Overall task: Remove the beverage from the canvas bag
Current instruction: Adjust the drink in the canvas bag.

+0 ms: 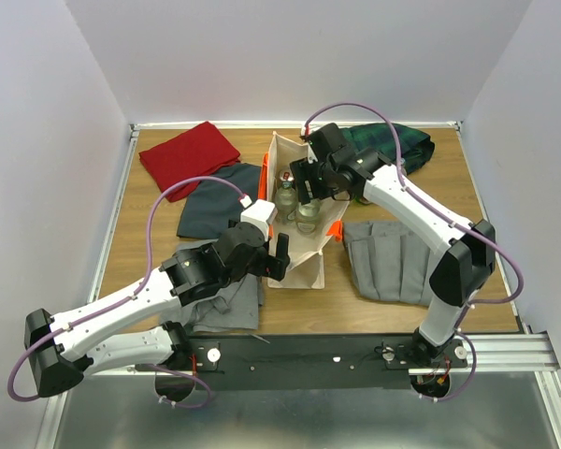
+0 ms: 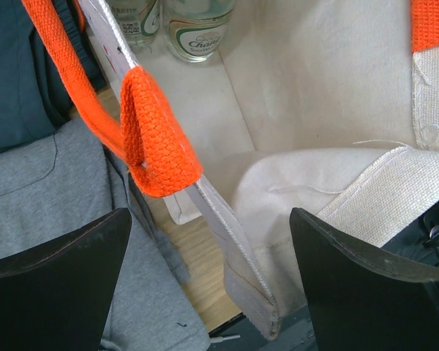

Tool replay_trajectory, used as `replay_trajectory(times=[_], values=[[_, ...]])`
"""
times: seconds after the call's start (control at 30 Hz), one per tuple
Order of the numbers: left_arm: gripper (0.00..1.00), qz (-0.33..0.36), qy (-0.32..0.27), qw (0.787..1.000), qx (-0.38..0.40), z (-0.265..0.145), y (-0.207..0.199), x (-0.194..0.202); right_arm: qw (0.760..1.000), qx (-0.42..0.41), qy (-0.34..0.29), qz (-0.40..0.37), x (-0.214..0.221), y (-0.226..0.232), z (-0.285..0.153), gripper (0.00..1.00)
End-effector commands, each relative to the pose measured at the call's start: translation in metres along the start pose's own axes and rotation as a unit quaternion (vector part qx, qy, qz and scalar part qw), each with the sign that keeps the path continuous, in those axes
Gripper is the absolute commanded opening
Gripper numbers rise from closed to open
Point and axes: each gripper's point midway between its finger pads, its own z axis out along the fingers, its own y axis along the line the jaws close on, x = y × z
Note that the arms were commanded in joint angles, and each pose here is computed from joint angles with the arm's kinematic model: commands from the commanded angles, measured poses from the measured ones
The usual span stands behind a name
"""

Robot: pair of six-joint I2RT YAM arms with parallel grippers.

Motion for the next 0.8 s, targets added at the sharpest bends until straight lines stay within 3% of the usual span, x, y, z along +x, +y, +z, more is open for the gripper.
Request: replay_trajectory(times=[0.0,0.07,0.43,0.6,0.77], values=[[0.99,0.021,0.043,0.999,-0.003,0.002,0.006,0.025,1.0,0.001,0.013,-0.01,0.004,0.002,0.004,0.84],[0.99,0.02,0.043,0.999,-0.002,0.002,0.005,0.025,1.0,-0.003,0.012,-0.01,0.003,0.004,0.005,0.91],[0.99,0.026,0.044,0.999,-0.004,0.002,0.006,0.025,1.0,-0.007,0.028,-0.008,0.008,0.007,0.02,0.91],[0.99,0.029,0.043,0.999,-0.002,0.001,0.006,0.024,0.999,-0.019,0.035,-0.009,0.013,0.012,0.024,1.0],[0.99,0.032,0.043,0.999,-0.001,0.002,0.005,0.024,0.999,-0.02,0.041,-0.006,0.014,0.014,0.03,1.0]])
